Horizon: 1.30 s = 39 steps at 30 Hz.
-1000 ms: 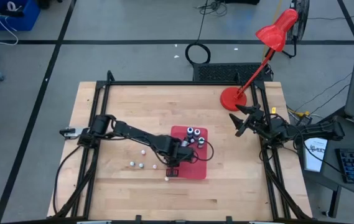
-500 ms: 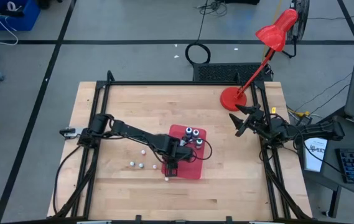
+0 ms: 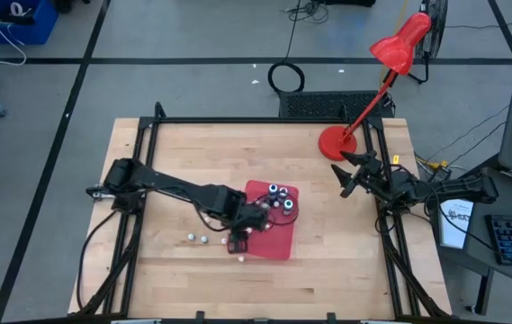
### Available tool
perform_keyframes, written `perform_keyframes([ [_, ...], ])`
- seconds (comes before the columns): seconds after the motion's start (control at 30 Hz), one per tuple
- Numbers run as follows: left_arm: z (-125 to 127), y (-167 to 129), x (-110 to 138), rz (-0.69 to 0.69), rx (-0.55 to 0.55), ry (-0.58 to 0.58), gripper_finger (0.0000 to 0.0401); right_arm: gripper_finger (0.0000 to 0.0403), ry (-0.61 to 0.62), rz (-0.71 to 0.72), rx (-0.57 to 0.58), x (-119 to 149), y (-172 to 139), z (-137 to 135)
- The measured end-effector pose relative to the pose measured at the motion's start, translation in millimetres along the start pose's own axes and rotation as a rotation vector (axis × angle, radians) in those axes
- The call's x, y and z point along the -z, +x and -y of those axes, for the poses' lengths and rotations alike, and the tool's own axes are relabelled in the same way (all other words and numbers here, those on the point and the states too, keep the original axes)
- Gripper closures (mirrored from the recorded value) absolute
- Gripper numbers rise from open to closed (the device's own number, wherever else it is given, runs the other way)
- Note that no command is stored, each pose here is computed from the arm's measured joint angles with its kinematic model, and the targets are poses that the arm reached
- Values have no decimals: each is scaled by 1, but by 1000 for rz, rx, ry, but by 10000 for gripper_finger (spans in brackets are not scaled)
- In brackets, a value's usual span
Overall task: Pick & Place food coloring
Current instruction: Put the small black food coloring bottle into the red bin
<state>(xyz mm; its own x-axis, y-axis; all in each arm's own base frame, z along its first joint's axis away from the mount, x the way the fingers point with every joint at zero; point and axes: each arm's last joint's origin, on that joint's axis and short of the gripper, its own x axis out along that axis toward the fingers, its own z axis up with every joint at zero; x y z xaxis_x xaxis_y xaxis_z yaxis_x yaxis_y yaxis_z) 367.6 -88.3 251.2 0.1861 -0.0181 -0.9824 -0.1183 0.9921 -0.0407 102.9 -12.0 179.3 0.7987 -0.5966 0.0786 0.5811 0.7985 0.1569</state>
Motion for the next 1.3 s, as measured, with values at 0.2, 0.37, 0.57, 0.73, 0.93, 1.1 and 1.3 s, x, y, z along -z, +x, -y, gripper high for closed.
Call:
perform_keyframes([
  [0.2,8,0,24,-54,-239,-57,200,124,-1,-4,0,0,0,0],
  [0.37,10,21,33,-75,-254,-13,209,124,2,-5,-1,1,0,0],
  [0.57,5,53,37,-70,-125,39,210,124,22,-4,-1,0,0,0],
  [0.73,4,67,35,-10,-39,124,210,124,29,-4,-2,0,0,0],
  [0.93,-4,78,36,-4,20,130,210,124,29,-4,-2,0,0,0],
  [1.1,-14,89,35,27,46,102,210,124,29,-4,-2,0,0,0],
  [1.3,-21,93,37,15,45,83,210,124,29,-4,-2,0,0,0],
])
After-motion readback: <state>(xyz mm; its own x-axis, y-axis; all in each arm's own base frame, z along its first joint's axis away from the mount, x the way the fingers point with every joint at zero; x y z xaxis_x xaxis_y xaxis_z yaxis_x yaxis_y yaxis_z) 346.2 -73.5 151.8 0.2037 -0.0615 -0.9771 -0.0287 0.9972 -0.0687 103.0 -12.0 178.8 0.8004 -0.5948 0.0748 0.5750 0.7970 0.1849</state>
